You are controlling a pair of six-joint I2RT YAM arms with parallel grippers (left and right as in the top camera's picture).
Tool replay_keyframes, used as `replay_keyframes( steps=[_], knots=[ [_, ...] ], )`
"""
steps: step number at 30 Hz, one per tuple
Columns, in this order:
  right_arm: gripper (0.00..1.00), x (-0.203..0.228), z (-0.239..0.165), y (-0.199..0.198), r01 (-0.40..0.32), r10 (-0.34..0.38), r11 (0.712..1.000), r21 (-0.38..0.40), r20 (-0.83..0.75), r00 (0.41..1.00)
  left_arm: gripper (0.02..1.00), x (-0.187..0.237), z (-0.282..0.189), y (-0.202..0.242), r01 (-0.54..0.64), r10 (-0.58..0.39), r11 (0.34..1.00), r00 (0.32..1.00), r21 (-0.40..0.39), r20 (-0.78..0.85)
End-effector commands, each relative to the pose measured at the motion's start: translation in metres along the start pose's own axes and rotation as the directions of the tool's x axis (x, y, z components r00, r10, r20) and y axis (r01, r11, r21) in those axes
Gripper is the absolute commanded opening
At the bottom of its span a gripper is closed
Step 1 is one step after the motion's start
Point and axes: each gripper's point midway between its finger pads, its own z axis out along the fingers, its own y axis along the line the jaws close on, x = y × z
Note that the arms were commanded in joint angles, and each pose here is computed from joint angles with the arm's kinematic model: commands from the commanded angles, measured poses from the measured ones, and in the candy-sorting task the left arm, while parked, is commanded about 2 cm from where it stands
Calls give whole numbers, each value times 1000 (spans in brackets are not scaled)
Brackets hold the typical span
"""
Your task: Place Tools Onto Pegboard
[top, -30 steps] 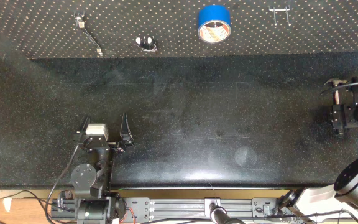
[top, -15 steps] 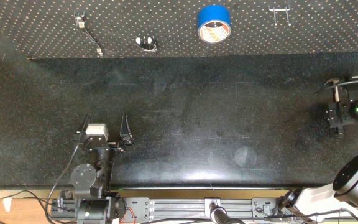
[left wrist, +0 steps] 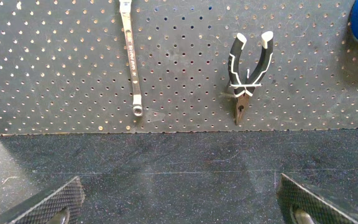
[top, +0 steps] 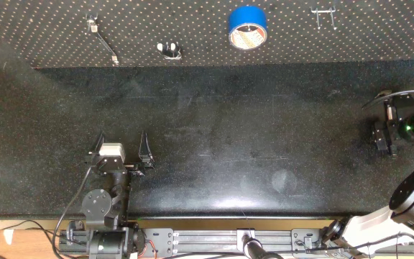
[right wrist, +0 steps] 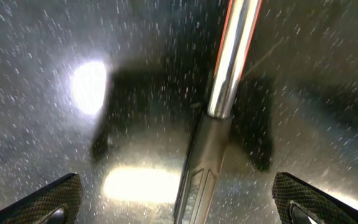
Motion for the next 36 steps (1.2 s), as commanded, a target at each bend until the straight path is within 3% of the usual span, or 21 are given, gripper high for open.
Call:
replay_keyframes(
  steps=[1, 34, 36],
  knots=[
    [1000, 6, 1, -3, -9, 10, 1000, 22, -37, 999, 996, 0, 0, 0, -9, 9, 1000, 1000, -2, 1],
    [1000, 4, 1, -11, -3, 5, 998, 58, -35, 999, 996, 0, 0, 0, -9, 9, 1000, 1000, -2, 1],
    [947, 4, 1, -11, -3, 5, 998, 58, -34, 999, 996, 0, 0, 0, -9, 9, 1000, 1000, -2, 1]
  ],
)
